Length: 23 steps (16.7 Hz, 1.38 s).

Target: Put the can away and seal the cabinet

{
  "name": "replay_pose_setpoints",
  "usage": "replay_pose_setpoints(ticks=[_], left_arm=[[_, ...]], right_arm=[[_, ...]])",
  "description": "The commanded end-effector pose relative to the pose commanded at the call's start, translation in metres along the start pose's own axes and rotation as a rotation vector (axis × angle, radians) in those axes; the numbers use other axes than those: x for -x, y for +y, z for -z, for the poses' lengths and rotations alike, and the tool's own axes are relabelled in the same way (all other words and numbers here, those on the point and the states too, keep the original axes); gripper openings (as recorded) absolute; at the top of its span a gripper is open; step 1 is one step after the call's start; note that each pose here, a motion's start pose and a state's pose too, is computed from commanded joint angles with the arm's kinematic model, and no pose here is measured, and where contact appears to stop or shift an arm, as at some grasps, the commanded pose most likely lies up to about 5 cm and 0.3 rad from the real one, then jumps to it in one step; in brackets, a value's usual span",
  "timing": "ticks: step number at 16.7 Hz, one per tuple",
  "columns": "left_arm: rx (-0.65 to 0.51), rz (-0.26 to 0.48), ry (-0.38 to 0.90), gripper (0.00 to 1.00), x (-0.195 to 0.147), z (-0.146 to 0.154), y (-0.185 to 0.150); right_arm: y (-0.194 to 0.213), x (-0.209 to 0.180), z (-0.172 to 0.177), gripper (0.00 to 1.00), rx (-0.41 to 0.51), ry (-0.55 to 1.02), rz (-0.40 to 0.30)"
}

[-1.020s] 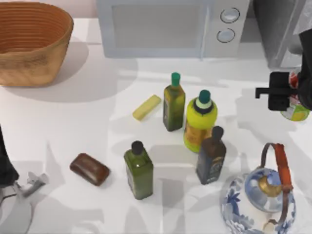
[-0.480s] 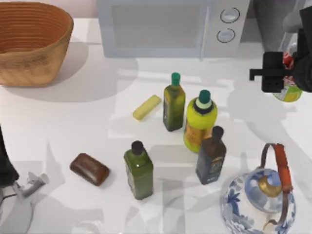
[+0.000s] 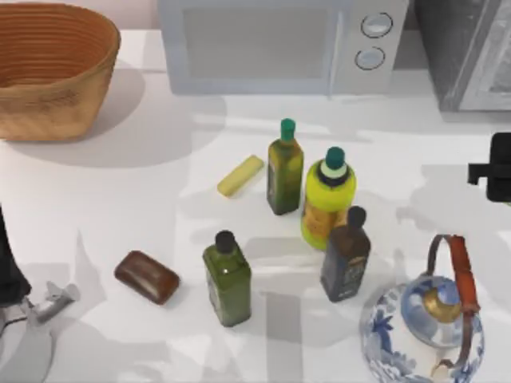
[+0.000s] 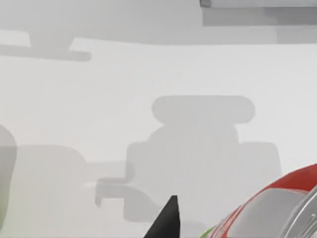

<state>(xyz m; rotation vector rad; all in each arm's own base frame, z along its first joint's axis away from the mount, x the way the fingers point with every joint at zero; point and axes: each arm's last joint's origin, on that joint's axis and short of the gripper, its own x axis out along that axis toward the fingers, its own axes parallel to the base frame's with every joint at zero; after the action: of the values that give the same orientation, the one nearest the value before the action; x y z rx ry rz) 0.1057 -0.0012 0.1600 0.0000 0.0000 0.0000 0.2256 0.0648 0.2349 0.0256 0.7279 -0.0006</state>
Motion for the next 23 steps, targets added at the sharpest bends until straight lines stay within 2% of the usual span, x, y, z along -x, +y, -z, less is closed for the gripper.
replay_pose_setpoints(ticks=[3, 6, 11, 16, 23], left_arm=[[0.0, 0.0, 0.0, 1.0, 0.0, 0.0, 0.0], [0.0, 0.0, 0.0, 1.0, 0.0, 0.0, 0.0], [0.0, 0.0, 0.0, 1.0, 0.0, 0.0, 0.0], [0.0, 0.0, 0.0, 1.0, 0.0, 0.0, 0.0], [0.0, 0.0, 0.0, 1.0, 0.0, 0.0, 0.0]], right_arm=[[-0.025, 0.028, 0.028, 0.0, -0.01, -0.139, -0.019], [-0.046, 0.056, 0.06, 0.0, -0.011, -0.371, -0.034], [-0.063, 0.057, 0.11, 0.0, 0.018, -0.657, -0.022], [-0.069, 0.04, 0.134, 0.0, 0.026, -0.728, -0.001], [-0.068, 0.045, 0.128, 0.0, 0.022, -0.715, -0.007]])
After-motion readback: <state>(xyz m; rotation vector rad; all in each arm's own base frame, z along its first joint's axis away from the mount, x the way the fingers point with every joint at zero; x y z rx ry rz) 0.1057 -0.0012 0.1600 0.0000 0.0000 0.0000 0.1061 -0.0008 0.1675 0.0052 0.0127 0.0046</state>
